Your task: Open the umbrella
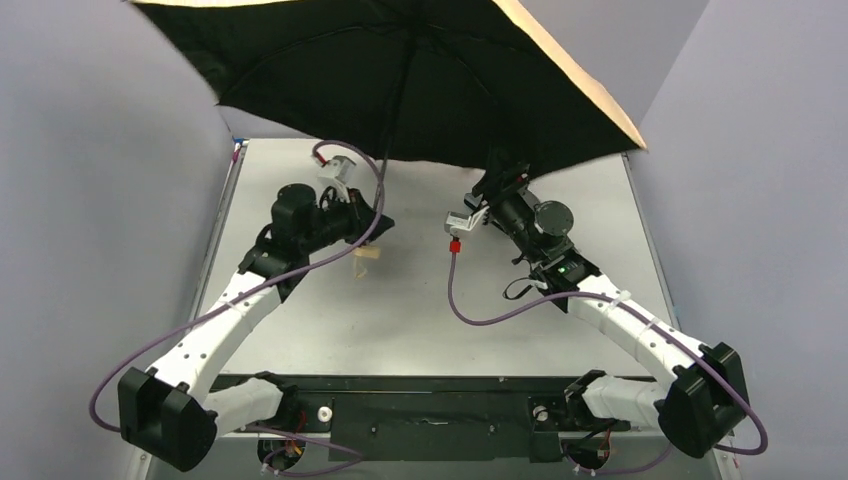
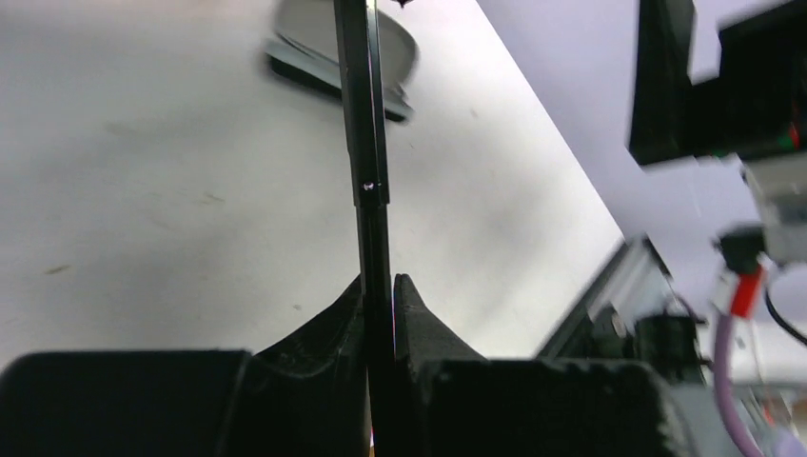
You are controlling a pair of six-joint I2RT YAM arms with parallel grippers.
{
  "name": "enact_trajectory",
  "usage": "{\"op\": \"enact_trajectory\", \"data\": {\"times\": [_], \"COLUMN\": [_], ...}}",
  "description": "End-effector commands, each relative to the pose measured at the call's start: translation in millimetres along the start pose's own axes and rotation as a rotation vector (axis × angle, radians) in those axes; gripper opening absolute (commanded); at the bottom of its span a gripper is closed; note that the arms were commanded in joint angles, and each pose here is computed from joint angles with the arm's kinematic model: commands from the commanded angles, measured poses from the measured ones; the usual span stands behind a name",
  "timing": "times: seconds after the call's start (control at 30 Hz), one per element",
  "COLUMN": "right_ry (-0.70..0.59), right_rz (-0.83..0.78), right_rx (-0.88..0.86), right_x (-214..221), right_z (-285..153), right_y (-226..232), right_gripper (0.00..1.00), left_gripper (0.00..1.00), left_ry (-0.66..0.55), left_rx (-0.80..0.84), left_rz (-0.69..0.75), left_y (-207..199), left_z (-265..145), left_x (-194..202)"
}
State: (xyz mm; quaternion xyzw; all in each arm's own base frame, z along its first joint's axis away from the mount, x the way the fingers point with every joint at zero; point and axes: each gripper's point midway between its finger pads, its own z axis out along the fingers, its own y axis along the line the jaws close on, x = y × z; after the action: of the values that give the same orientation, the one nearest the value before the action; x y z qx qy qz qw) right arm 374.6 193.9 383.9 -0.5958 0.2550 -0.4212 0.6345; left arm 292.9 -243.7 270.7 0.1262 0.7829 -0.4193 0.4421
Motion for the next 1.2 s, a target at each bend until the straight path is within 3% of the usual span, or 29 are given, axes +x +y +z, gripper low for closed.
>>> {"op": "enact_trajectory", "data": {"times": [0.0, 0.2, 0.37, 0.73, 0.87, 1.17], "right_ry": [0.016, 0.086, 0.12, 0.178, 0.191, 0.209], "right_rz": [0.107, 0.179, 0.2, 0.227, 0.224, 0.228], "right_rx": [-0.012, -0.06, -0.093, -0.119, -0.135, -0.152], "right_x": [-4, 2, 7, 15, 16, 18], "right_z": [-18, -30, -37, -45, -48, -55], "right_y": [-1, 11, 19, 24, 30, 35], "right_gripper": [0.78, 0.78, 0.79, 0.79, 0.79, 0.79], "left_gripper": [0.0, 0.0, 0.0, 0.0, 0.0, 0.0], "left_ry": [-0.485, -0.595, -0.593, -0.485, -0.431, -0.438], "left_rx": [-0.038, -0.372, -0.514, -0.573, -0.511, -0.465], "left_rz": [0.175, 0.181, 0.207, 0.168, 0.118, 0.021], "left_y": [-27, 26, 68, 115, 124, 137], "left_z": [-54, -102, -115, -101, -80, -51], "left_x": [-107, -109, -90, -33, -9, -1]}}
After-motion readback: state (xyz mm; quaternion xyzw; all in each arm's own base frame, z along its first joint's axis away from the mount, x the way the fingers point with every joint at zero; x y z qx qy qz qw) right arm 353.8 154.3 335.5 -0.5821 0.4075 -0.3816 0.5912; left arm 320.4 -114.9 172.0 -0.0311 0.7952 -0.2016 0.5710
